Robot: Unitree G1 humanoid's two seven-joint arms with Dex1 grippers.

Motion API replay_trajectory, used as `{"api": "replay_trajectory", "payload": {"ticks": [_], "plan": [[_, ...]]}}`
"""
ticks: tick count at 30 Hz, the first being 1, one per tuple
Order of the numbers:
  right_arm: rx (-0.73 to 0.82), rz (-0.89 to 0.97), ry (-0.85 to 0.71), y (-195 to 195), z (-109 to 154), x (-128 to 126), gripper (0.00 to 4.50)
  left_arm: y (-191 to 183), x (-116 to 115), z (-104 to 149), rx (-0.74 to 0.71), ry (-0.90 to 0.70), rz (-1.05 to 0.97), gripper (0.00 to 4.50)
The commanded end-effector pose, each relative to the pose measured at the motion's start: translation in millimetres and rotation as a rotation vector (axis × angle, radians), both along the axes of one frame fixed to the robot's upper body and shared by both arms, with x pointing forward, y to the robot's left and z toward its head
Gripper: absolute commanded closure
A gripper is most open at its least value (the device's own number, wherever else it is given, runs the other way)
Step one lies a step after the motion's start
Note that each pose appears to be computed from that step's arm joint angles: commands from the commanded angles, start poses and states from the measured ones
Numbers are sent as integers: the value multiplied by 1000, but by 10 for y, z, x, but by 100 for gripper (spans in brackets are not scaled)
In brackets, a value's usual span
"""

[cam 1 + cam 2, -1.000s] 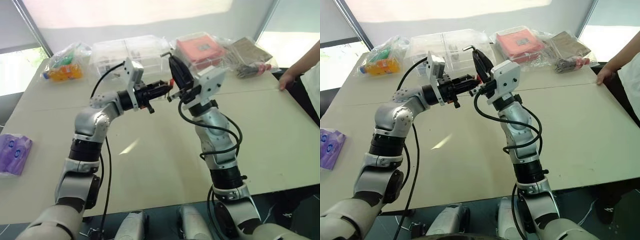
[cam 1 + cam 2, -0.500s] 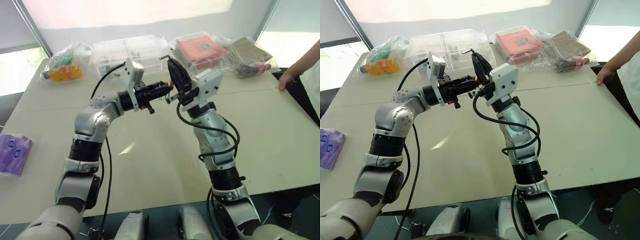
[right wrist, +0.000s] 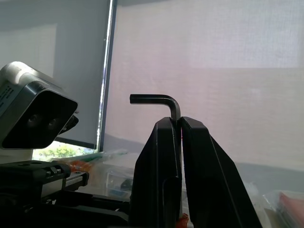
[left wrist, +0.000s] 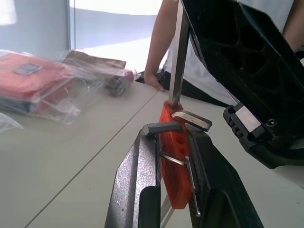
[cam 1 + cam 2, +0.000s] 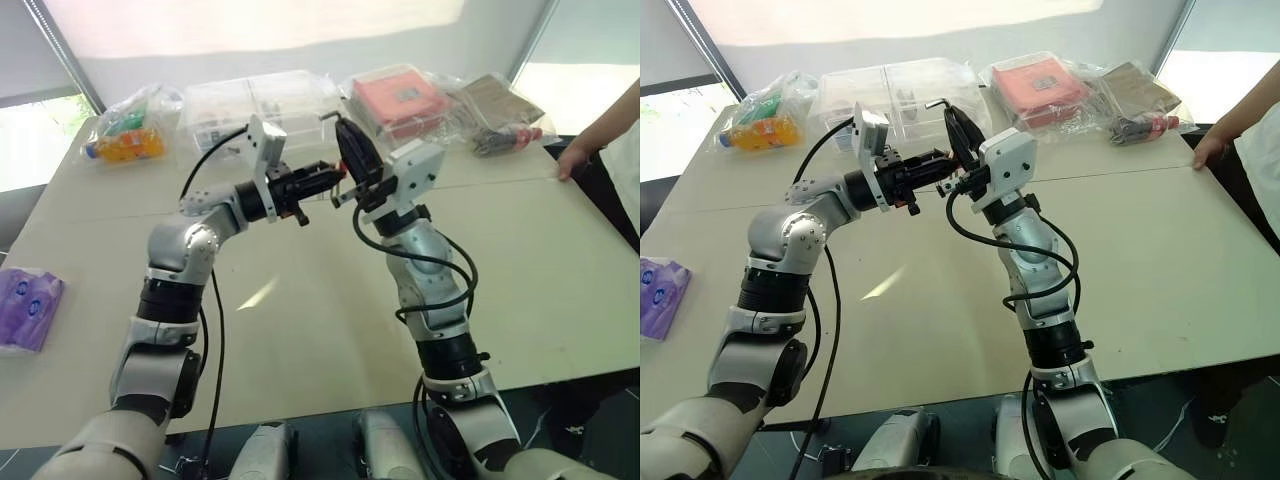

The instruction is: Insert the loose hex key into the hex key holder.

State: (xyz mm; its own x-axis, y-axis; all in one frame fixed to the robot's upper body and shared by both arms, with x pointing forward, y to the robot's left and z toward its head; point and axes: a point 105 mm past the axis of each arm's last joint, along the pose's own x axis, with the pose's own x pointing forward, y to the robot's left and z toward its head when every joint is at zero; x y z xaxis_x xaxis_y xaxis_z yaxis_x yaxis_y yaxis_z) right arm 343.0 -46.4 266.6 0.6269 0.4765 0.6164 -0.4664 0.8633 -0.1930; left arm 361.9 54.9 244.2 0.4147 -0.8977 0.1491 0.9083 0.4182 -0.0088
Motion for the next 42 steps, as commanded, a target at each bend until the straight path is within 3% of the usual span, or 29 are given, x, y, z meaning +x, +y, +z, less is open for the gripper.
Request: {"api": "replay_trajectory", "payload": {"ticks": [1,7,8,14,20,26,33,42], "plan": [[22,-31,-14,-85,21,0,448,45,-67,260,-52,-76,-8,428],[-30,-43,38,-159,-169,-5,448,51,-57,268,-52,-75,0,428],[-41,-45,48,-180,-209,-15,379,50,-57,264,-52,-74,1,428],[-104,-67,78,-425,-384,-157,91,40,-64,228,-46,-64,5,428],[-251,-186,257,-1193,-812,-570,91,-53,-110,52,-31,1,-27,428],[-322,-289,328,-1578,-908,-720,91,-376,-152,-258,-32,149,-113,428],[-328,-327,309,-1607,-847,-713,91,-847,-118,-665,-104,405,-166,428],[-329,-343,312,-1536,-886,-777,91,-1045,-21,-981,-257,806,-137,428]]}}
